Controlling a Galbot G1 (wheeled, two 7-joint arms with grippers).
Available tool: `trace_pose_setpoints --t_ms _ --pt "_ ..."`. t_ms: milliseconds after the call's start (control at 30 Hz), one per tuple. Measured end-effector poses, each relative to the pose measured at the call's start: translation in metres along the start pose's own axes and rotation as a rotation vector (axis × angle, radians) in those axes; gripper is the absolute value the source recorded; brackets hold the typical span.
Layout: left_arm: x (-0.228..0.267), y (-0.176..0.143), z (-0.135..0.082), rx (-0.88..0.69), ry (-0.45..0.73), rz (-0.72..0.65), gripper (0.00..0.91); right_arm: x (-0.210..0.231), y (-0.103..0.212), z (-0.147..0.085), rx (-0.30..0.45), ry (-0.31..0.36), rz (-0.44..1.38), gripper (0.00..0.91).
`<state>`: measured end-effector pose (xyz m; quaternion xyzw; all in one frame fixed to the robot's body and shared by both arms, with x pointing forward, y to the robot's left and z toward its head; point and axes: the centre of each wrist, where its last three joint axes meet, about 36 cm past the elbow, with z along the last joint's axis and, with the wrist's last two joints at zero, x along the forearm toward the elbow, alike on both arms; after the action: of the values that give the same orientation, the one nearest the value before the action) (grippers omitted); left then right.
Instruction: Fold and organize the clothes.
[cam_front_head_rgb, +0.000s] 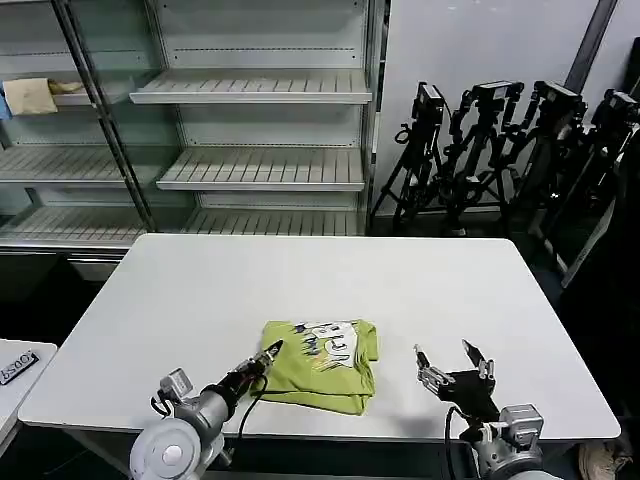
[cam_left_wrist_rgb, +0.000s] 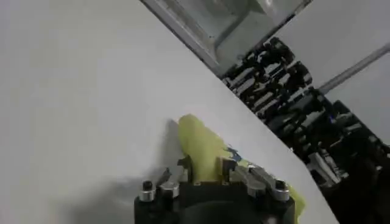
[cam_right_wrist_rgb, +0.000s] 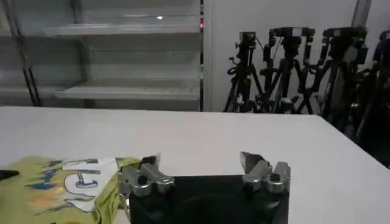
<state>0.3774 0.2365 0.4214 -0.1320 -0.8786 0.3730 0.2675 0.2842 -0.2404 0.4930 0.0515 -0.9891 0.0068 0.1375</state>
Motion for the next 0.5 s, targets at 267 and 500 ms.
trace_pose_setpoints --t_ms 267,500 --pt "0.0027 -0.0046 -0.0018 0.093 -0.016 0.048 0.050 0.0022 -0.0009 -0.0025 0.002 -0.006 0.003 0.907" --pt "0.0081 -0.0052 -0.0036 0.168 -0.037 0.070 0.050 0.0037 -0.0010 -0.0028 -0.002 -0.007 0.007 0.907"
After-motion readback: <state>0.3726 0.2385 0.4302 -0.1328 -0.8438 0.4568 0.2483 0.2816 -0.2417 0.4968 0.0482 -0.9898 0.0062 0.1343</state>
